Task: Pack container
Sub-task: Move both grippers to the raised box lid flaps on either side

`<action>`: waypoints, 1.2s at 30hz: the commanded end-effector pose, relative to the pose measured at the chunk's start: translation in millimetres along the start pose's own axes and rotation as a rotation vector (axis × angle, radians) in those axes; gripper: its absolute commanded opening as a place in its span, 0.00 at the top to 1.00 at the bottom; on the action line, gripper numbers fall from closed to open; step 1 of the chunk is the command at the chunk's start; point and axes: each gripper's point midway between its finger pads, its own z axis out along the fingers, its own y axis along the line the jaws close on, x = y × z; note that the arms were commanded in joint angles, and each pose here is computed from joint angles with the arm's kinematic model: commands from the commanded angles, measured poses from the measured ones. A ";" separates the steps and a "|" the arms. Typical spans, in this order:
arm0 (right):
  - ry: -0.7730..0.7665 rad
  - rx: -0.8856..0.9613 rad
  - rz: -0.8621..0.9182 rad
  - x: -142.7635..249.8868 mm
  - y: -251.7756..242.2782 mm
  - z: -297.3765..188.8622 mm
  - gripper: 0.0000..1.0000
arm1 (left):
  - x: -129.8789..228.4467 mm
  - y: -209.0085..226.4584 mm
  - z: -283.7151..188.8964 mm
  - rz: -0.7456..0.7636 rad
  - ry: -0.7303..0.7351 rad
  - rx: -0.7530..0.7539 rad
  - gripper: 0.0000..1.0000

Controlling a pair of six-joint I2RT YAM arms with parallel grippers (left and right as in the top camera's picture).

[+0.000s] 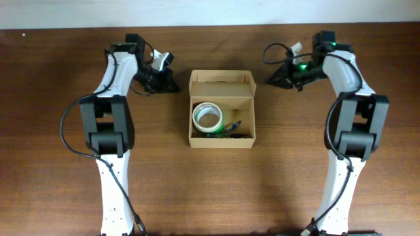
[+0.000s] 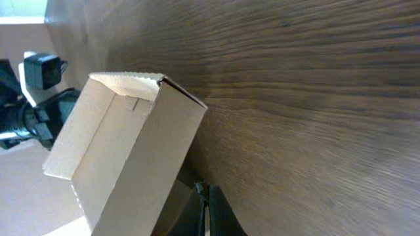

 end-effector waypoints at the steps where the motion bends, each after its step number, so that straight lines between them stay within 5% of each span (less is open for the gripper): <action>1: 0.040 -0.032 -0.019 7.7 10.4 19.6 0.96 | 3.4 -9.5 20.2 -0.024 0.021 0.070 0.98; 16: 0.052 0.001 -0.105 11.0 25.4 44.5 0.96 | -26.2 -74.5 9.0 0.106 -0.107 0.441 0.98; 23: 0.032 -0.246 -0.189 4.3 61.8 28.9 0.96 | -36.0 -81.9 -22.6 0.115 -0.167 0.567 0.98; 36: -0.003 -0.329 -0.328 10.6 123.2 -2.5 0.96 | -48.7 -135.6 -70.0 0.297 -0.241 0.517 0.98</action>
